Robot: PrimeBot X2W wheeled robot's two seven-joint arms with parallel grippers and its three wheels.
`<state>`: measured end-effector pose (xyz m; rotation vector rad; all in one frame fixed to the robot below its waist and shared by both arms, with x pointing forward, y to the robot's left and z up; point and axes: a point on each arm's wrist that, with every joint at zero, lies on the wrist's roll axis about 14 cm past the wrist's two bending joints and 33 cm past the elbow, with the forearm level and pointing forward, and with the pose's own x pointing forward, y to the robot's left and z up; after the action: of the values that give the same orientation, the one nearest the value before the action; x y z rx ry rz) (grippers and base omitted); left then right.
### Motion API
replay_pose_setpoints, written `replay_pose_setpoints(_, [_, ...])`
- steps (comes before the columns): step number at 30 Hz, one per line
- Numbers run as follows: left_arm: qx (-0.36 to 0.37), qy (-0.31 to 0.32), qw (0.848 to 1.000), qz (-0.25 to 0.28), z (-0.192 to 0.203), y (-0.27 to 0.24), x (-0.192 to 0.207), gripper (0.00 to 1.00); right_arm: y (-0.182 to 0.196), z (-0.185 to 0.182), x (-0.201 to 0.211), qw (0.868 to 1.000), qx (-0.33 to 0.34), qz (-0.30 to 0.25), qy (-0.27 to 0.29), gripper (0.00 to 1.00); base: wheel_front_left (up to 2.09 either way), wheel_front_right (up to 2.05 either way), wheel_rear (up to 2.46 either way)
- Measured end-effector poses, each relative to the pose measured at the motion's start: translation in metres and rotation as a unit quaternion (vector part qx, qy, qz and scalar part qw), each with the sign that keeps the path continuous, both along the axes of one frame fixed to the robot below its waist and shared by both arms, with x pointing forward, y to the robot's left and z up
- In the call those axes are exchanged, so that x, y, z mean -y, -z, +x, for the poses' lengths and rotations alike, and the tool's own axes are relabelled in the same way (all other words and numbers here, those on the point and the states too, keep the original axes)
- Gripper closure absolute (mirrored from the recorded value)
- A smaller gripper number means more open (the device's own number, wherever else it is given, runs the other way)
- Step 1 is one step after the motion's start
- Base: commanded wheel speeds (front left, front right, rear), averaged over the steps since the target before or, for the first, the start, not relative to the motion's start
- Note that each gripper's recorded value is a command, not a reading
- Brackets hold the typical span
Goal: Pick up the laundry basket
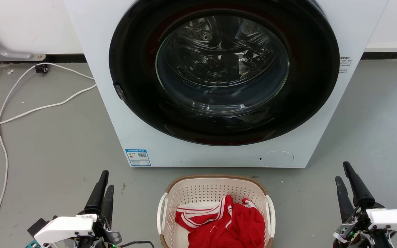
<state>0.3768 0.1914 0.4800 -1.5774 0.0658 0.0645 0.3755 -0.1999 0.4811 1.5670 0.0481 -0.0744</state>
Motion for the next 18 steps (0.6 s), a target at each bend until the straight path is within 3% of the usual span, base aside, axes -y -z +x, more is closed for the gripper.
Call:
replay_pose_setpoints(7, [0.007, 0.003, 0.999, 0.039, 0.001, -0.005, 0.005, 0.00, -0.007, 0.002, -0.002, 1.000, 0.009, -0.029, 0.003, 0.00, 0.00, 0.00, 0.00])
replay_pose_setpoints(12, [0.017, 0.011, 0.994, 0.106, 0.002, -0.012, 0.008, 0.00, -0.010, 0.002, 0.000, 0.995, 0.011, -0.100, -0.002, 0.00, 0.00, 0.00, 0.00])
replay_pose_setpoints(18, [0.033, 0.023, 0.980, 0.196, 0.004, -0.022, 0.015, 0.00, -0.016, 0.003, 0.001, 0.979, 0.017, -0.202, -0.006, 0.00, 0.00, 0.00, 0.00])
